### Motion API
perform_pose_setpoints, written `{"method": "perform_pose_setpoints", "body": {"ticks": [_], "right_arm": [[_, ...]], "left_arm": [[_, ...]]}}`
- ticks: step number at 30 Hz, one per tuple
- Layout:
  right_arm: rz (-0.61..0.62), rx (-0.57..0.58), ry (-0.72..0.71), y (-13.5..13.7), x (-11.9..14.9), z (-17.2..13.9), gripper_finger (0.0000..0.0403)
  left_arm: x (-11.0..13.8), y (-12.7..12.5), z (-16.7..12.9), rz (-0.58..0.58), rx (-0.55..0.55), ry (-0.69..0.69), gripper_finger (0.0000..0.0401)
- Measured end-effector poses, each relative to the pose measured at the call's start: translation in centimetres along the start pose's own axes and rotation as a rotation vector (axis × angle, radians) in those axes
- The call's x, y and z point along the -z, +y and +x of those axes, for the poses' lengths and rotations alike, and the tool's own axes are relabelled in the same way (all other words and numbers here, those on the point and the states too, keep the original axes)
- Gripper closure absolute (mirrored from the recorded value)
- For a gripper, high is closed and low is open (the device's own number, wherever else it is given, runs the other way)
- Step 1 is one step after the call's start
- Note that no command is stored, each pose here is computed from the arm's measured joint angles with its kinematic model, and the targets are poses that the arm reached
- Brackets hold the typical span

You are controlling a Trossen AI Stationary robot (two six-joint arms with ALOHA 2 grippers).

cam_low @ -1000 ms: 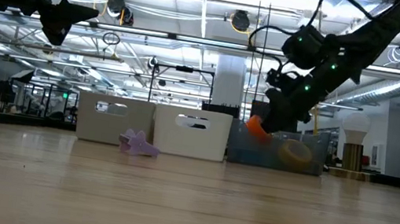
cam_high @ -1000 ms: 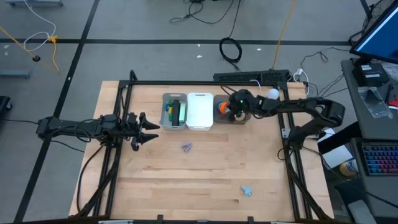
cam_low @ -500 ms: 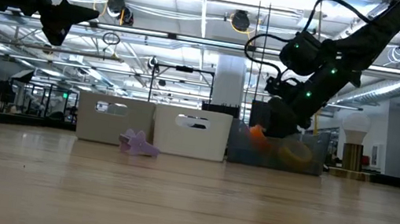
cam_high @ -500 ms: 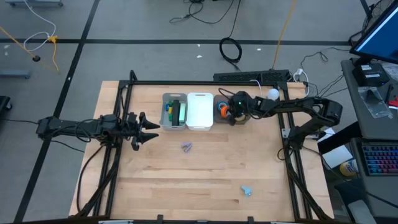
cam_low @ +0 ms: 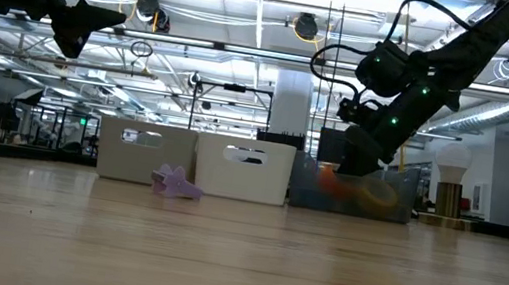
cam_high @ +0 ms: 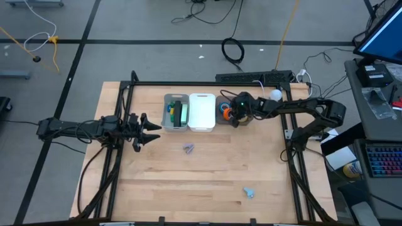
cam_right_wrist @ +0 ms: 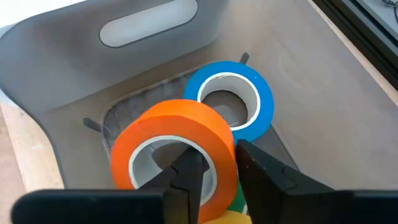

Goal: Pick and place Stapler, Stapler remover, tape
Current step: Put the orange tape into the black bin, then put the blue staple remover into the white bin

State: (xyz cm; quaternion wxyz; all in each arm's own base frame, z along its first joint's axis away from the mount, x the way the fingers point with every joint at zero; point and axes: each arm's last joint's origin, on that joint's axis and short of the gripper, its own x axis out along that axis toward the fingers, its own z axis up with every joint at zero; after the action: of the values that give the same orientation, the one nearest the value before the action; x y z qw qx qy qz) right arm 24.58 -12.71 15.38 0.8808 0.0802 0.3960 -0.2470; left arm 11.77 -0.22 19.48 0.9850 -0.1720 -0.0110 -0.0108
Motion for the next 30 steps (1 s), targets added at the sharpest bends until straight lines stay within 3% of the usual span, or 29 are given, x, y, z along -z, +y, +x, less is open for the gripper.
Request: {"method": "perform_pose_setpoints", "body": {"ticks": [10,18,25,30], "right_arm": [[0.003,0.001,-0.041,-0.1,-0.5,-0.5,0.0261],[0.027,-0.014,-0.157,-0.1,-1.8,-3.4,0.0231],[0.026,-0.295,-0.322,1.8,-3.0,-8.9,0.0235],[0.038,-0.464,-0.311,3.7,-2.2,-12.2,0.0244]], "left_arm": [[0.0,0.0,0.0,0.002,0.001,0.001,0.0176],[0.0,0.0,0.0,0.004,0.001,0.002,0.0176],[0.0,0.0,0.0,0.011,0.003,0.003,0.0176],[0.0,0.0,0.0,0.030,0.003,0.003,0.0176]]}}
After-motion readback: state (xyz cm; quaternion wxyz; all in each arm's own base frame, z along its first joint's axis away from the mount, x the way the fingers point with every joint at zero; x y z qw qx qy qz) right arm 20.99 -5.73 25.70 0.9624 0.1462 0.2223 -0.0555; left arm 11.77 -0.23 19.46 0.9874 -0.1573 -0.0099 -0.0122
